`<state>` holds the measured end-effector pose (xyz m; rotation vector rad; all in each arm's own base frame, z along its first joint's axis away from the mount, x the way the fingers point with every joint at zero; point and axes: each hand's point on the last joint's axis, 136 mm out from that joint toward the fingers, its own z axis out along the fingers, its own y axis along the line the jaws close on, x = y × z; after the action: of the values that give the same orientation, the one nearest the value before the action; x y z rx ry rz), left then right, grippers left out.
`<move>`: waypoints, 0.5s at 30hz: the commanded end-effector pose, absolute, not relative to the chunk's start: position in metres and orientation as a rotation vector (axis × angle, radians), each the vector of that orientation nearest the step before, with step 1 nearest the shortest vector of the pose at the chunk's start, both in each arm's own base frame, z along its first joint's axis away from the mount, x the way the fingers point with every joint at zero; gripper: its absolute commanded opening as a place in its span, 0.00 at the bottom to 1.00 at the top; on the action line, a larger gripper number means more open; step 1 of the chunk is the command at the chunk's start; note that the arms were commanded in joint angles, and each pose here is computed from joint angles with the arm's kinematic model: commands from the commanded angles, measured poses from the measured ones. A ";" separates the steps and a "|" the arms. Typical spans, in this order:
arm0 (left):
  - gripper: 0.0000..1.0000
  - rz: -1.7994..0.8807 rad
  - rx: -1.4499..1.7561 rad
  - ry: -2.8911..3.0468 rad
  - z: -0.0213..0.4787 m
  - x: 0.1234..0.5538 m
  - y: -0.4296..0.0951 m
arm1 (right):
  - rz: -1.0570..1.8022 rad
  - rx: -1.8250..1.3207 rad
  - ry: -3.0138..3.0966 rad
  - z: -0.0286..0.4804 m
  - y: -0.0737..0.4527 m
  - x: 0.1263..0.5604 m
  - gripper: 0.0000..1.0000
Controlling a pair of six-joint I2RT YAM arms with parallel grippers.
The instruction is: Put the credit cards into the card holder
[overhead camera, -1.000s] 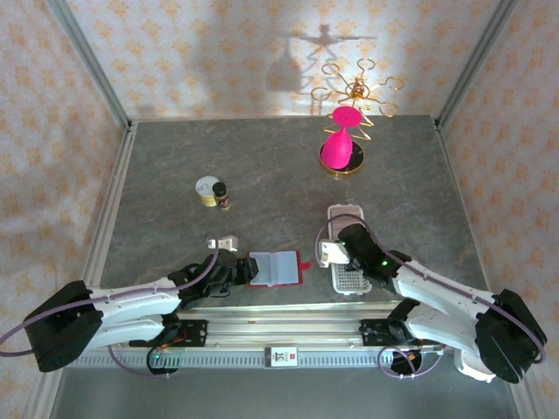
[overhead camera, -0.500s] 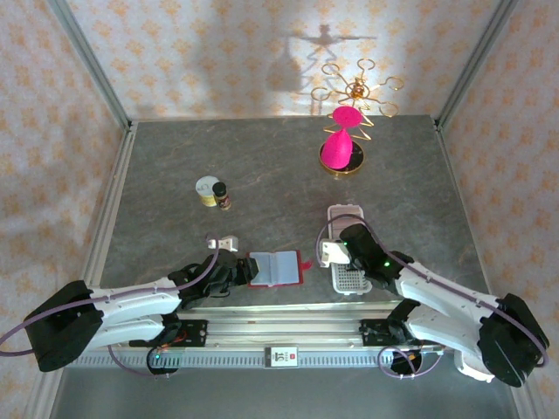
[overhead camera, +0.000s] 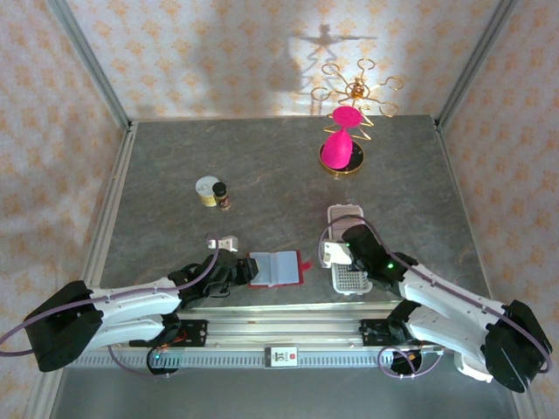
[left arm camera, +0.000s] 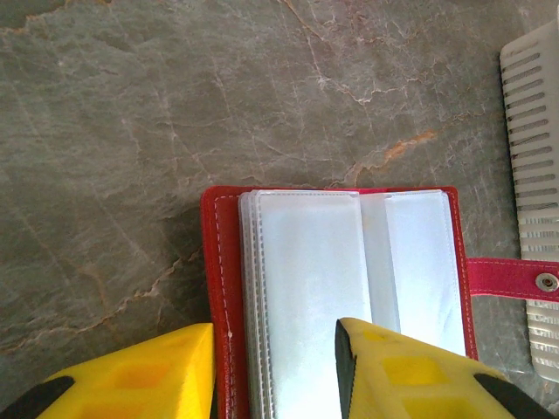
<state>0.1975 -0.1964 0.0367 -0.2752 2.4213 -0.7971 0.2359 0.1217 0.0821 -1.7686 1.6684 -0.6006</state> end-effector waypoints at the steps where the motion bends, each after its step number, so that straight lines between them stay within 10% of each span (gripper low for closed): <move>1: 0.39 -0.787 -0.265 2.420 0.040 0.197 -0.196 | -0.606 -1.692 1.679 0.102 0.122 0.242 0.09; 15: 0.45 -0.727 -0.253 2.427 0.044 0.195 -0.186 | -0.428 -1.726 1.739 0.109 0.121 0.211 0.00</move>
<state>0.1941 -0.1903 0.0398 -0.2774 2.4244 -0.7807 0.2145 0.1177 0.0901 -1.7777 1.7160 -0.4935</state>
